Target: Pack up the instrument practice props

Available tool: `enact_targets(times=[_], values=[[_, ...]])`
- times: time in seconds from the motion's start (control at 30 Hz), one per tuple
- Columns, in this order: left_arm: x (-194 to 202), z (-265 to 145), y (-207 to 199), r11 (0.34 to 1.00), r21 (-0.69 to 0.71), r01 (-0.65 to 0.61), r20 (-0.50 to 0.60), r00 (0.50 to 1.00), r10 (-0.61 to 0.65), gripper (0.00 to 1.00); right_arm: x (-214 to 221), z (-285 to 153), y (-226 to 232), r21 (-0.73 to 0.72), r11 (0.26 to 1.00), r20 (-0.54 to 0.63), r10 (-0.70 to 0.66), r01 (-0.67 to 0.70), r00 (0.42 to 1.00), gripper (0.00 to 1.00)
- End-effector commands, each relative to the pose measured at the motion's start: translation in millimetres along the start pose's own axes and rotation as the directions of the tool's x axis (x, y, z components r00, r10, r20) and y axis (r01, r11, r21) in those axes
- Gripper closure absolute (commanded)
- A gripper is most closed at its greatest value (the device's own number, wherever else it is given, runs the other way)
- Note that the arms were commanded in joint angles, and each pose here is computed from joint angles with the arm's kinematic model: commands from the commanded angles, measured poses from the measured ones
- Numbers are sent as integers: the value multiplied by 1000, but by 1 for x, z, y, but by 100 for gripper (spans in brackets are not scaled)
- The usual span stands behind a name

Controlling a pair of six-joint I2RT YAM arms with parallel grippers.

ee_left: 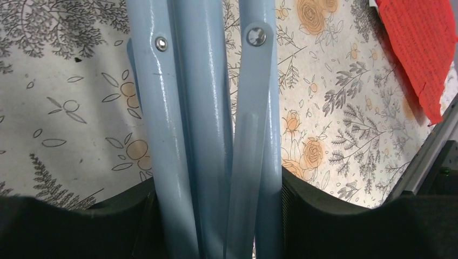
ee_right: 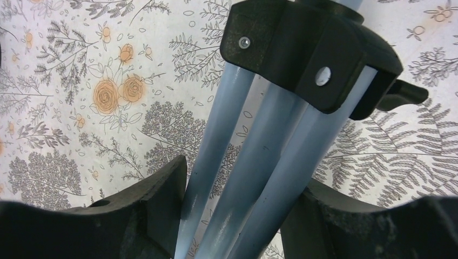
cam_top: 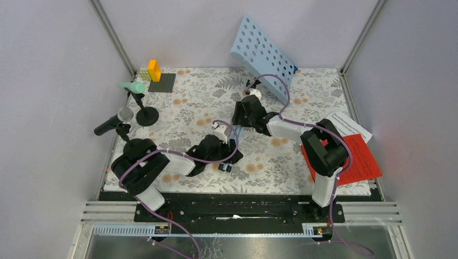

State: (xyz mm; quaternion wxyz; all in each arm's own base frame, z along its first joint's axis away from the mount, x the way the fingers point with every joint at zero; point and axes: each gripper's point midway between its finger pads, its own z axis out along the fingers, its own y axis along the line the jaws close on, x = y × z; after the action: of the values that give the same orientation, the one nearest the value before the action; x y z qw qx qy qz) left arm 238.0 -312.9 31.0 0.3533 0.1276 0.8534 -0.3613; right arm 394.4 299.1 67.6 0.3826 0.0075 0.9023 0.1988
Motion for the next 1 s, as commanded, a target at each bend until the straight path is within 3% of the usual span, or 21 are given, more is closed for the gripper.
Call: enact_targets(times=[0.0, 0.2, 0.47, 0.67, 0.87, 0.97], values=[[45, -16, 0, 994, 67, -86, -110, 990, 93, 100, 4, 27, 28, -88, 966, 27, -241, 243, 970, 100], [60, -33, 7, 996, 73, -47, -86, 995, 54, 100, 11, 14, 61, -72, 920, 82, -379, 385, 922, 100], [63, -37, 0, 990, 131, -61, -77, 994, 72, 100, -29, -38, 99, 17, 892, 277, -438, 452, 855, 100], [59, -46, -4, 988, 146, -47, -46, 997, 54, 100, -18, -47, 142, -89, 843, 284, -489, 531, 825, 100], [54, -54, -5, 987, 147, -66, -15, 997, 69, 100, -5, -57, 179, -27, 757, 328, -610, 653, 721, 100], [53, -56, -6, 988, 147, -55, -16, 998, 58, 100, 2, -58, 193, -44, 742, 337, -619, 669, 709, 100]])
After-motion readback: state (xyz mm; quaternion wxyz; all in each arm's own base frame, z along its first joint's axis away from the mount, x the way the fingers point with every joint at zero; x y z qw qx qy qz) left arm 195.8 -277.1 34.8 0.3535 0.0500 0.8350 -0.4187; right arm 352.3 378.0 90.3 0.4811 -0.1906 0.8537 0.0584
